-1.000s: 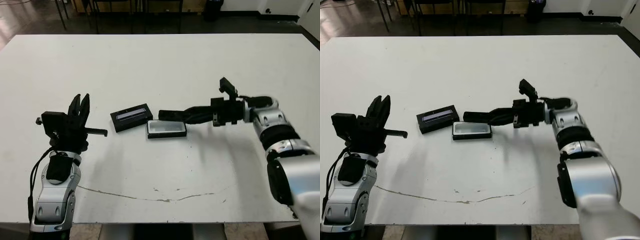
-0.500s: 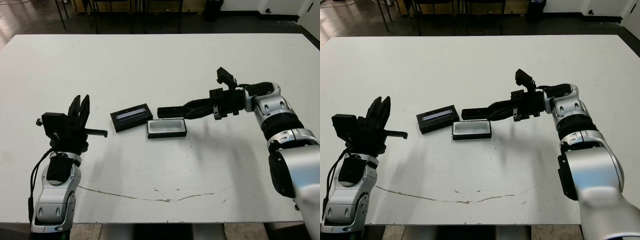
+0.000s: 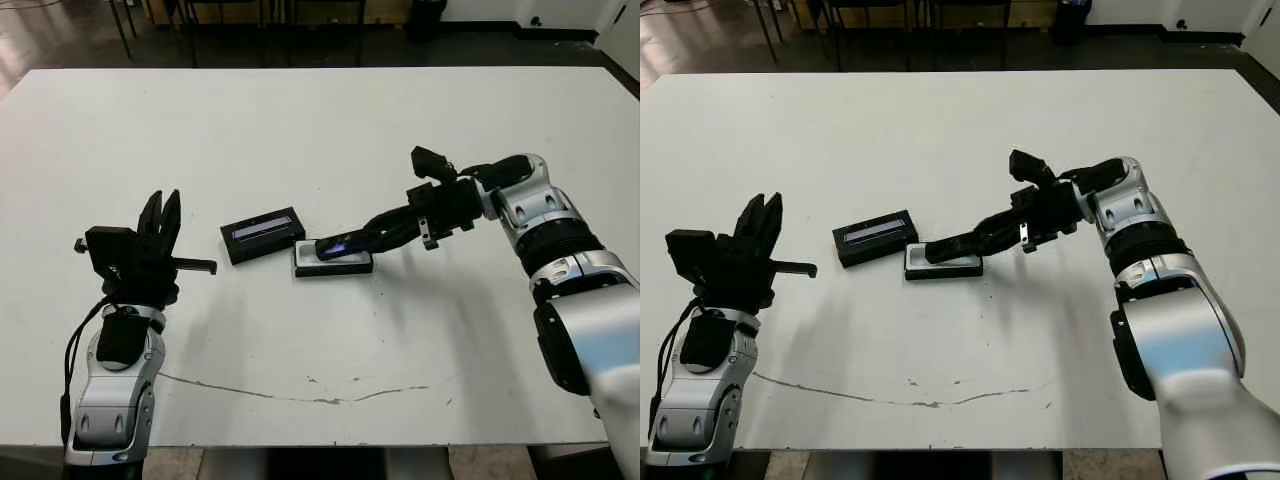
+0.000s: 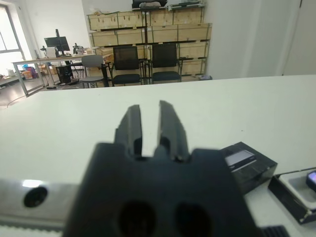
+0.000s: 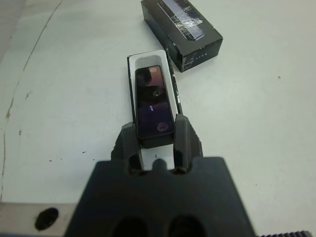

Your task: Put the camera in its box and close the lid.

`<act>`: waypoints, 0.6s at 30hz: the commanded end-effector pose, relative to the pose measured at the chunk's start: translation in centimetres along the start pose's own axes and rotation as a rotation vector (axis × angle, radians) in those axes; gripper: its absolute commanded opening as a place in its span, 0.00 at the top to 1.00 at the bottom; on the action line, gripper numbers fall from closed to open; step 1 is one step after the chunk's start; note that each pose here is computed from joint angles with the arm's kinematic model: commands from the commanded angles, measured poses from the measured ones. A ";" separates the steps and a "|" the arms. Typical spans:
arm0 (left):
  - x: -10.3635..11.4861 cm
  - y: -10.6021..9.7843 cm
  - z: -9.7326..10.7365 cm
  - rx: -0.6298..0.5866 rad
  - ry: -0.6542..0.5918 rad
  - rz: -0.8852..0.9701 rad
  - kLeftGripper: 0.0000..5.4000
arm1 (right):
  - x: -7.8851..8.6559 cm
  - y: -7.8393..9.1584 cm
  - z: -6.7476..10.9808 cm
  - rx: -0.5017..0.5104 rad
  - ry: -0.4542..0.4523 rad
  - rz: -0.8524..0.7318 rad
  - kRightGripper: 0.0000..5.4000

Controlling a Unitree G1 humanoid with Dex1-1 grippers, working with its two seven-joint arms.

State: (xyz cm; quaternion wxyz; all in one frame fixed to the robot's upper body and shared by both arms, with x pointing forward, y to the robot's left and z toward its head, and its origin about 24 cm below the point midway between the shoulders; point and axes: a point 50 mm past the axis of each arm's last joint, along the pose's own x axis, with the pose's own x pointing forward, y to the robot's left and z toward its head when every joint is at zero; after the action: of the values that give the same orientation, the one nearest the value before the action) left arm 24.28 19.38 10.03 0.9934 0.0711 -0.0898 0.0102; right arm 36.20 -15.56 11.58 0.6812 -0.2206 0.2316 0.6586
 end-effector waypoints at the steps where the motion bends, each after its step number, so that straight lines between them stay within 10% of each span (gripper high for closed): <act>1: -0.3 0.1 -0.7 0.002 0.035 0.003 1.00 | 0.4 0.0 -0.1 -0.026 0.041 0.000 1.00; 18: -0.5 0.0 -0.8 0.002 0.037 0.007 1.00 | 2.2 0.5 -0.3 -0.029 0.052 0.033 1.00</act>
State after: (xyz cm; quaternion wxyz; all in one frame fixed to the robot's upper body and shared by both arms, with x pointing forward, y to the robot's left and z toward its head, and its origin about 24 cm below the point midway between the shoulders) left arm 24.17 19.27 9.83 0.9939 0.0660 -0.0873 0.0121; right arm 36.14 -14.62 10.84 0.6688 -0.2522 0.2365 0.6581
